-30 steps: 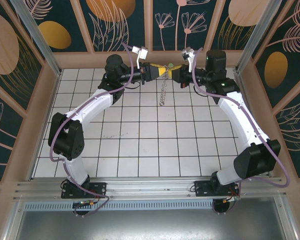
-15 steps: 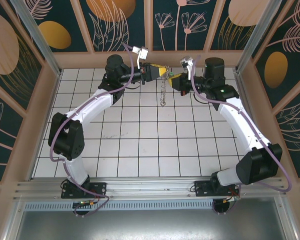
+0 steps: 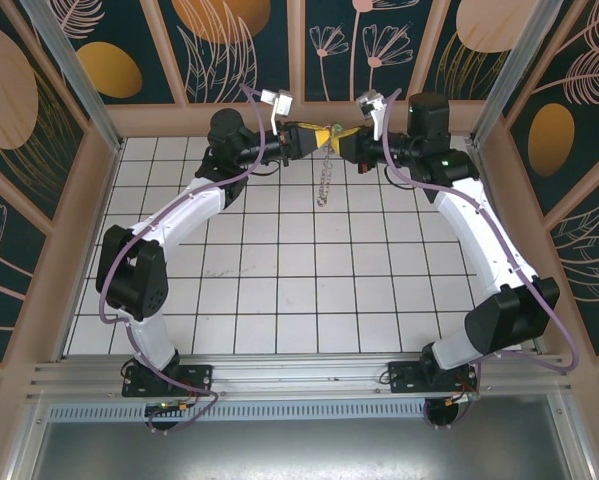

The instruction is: Put the keys on the keyring

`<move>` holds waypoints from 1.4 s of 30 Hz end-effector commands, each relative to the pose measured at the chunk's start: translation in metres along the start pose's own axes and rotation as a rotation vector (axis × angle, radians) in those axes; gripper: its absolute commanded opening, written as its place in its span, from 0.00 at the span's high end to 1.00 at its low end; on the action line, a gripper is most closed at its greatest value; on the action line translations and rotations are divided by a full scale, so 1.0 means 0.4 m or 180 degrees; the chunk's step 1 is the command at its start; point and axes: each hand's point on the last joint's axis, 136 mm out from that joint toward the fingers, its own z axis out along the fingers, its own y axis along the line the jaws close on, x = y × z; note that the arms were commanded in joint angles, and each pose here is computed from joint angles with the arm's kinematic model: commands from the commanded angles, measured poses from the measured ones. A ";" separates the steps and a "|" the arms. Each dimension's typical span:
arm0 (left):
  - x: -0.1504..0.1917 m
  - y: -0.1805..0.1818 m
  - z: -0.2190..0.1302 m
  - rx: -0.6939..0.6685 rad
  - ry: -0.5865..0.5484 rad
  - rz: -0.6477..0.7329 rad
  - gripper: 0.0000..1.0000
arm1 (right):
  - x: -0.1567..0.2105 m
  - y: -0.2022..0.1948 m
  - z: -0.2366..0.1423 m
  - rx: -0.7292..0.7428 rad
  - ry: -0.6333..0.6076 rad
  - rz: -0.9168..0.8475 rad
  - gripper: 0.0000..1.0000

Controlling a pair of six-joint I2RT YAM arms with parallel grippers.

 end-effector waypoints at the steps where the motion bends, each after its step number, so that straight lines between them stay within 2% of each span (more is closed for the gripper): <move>1: -0.013 -0.046 -0.002 0.0158 0.0029 0.0092 1.00 | -0.056 0.003 -0.015 0.0082 -0.0152 -0.0245 1.00; 15: -0.016 -0.044 -0.001 0.0141 0.0018 0.0102 1.00 | 0.021 -0.048 -0.041 0.0559 0.0201 -0.0232 1.00; 32: -0.017 -0.043 0.000 0.0150 0.0012 0.0096 1.00 | -0.032 -0.015 -0.032 0.0395 0.0127 -0.0340 1.00; 42: -0.016 -0.041 0.000 0.0147 0.0012 0.0085 1.00 | -0.022 -0.010 -0.011 0.0354 0.0183 -0.0355 1.00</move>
